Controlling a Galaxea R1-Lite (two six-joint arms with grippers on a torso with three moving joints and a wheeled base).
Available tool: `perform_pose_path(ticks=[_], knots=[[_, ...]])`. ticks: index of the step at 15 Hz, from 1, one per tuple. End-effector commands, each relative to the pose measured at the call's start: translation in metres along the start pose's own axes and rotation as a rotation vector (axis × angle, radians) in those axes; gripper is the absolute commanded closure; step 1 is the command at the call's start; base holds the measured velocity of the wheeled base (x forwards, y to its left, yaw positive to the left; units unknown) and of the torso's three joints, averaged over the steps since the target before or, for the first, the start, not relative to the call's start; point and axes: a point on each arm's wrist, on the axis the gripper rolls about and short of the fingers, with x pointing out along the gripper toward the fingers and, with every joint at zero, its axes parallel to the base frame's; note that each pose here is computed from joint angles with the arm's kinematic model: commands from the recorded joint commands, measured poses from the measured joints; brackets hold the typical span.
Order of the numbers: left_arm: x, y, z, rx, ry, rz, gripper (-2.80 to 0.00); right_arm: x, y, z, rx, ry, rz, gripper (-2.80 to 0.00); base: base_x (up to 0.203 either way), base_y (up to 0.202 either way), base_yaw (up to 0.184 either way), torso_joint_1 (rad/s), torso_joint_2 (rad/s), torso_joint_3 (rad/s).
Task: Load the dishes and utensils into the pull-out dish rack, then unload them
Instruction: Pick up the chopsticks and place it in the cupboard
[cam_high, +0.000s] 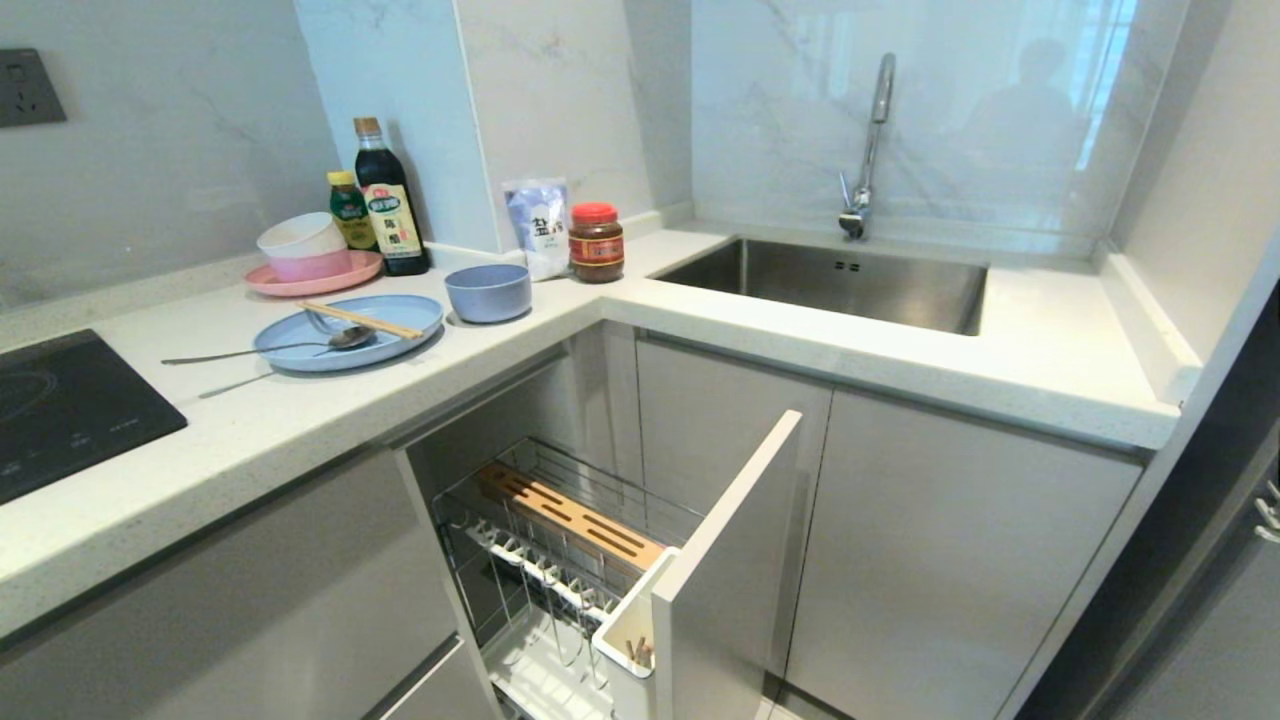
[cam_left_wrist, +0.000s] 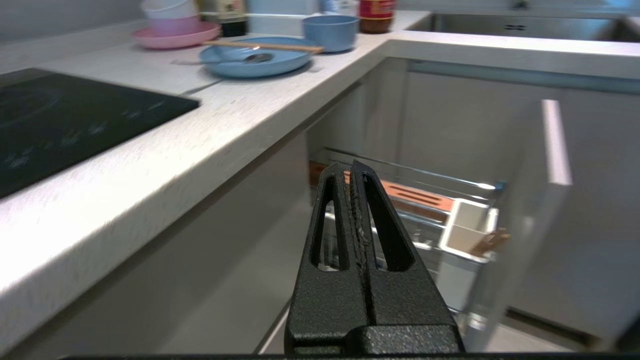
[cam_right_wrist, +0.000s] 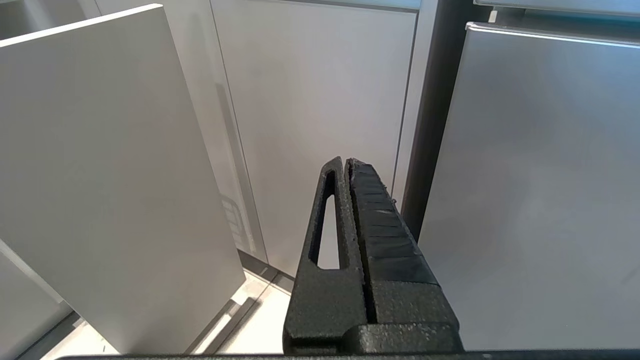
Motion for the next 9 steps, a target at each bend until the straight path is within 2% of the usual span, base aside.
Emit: perform_pose_path(ticks=[1, 9], knots=[[-0.004, -0.001, -0.031, -0.004, -0.056, 0.053, 0.00, 0.000, 0.000, 0.000, 0.000, -0.001, 0.000, 0.00, 0.000, 0.000, 0.000, 0.000, 0.00, 0.000], [0.036, -0.005, -0.114, -0.007, -0.038, 0.110, 0.00, 0.000, 0.000, 0.000, 0.001, -0.001, 0.000, 0.00, 0.000, 0.000, 0.000, 0.000, 0.00, 0.000]])
